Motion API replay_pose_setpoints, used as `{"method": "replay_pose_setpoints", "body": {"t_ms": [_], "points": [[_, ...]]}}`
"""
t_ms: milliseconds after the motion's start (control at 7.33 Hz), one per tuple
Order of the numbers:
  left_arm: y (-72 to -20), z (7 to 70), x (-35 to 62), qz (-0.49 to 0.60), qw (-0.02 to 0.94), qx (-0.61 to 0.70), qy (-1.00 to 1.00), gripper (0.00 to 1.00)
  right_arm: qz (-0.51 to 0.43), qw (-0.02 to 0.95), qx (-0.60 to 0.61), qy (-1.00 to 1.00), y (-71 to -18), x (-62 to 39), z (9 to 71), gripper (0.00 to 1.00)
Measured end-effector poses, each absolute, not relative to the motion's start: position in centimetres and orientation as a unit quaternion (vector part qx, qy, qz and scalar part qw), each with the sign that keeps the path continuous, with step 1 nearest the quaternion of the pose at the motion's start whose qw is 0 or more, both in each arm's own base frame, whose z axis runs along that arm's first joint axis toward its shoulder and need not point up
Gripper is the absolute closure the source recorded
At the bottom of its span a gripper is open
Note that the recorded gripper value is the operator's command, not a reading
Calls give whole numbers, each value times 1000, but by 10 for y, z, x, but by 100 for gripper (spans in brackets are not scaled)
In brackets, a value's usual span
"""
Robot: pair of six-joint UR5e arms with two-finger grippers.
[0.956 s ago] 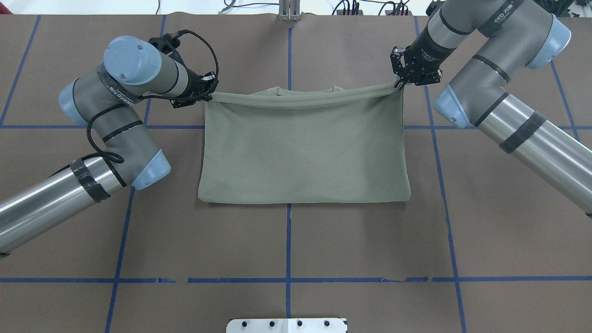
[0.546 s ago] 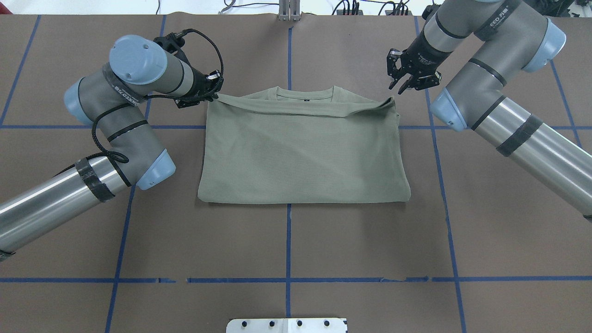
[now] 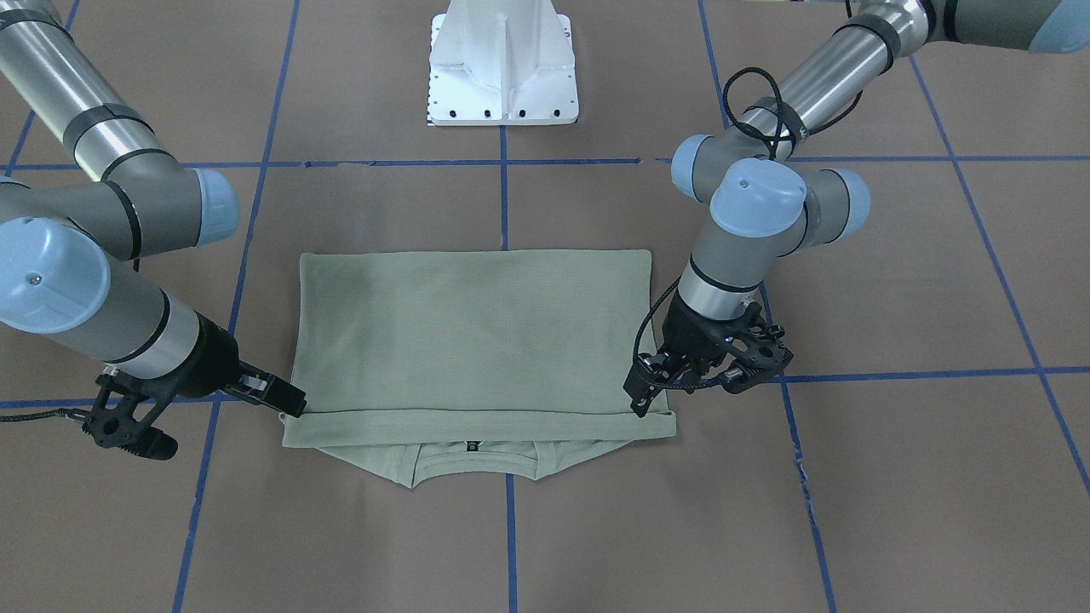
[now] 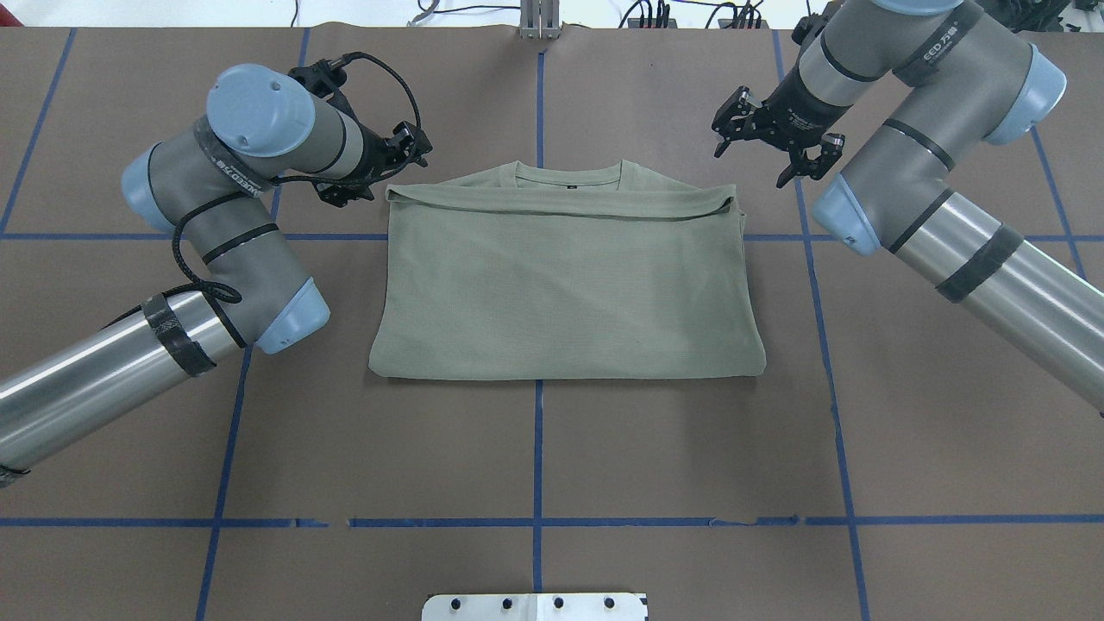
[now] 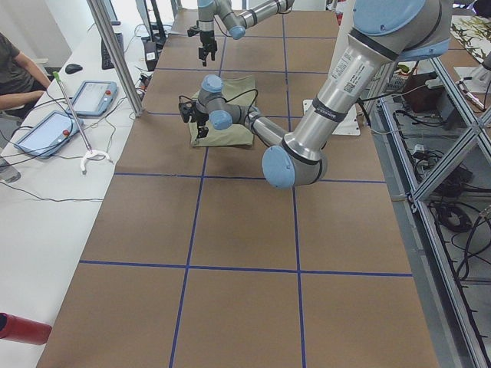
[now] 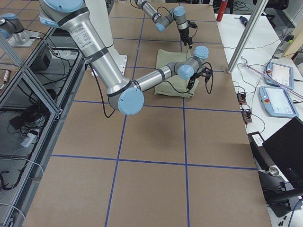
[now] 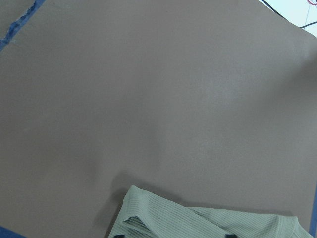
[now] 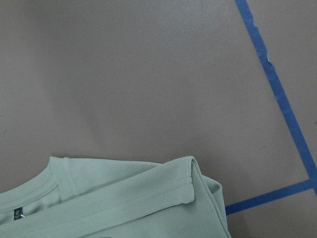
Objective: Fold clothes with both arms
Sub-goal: 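Move the right gripper to the folded bundle's near corner and grasp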
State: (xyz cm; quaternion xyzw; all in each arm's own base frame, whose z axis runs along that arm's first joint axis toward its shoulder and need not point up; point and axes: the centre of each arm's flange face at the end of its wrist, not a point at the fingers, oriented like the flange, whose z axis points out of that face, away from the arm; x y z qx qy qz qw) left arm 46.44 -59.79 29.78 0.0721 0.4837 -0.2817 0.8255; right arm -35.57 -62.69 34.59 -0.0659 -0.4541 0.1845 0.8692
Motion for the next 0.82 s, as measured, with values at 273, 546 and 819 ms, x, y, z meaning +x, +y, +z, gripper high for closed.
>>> {"method": "replay_pose_setpoints", "body": {"t_ms": [273,546,819], "points": [[-596,293,462,-279,824,76,487,0,159,880,-31,-446,-546,-386,349,0],[-590,291,453,-278,822,77,490,0,147,884,-20,-442,-469,-416,347,0],[-582,290,445,-278,820,79,494,0,153,888,-28,-432,-440,-425,359,0]]}}
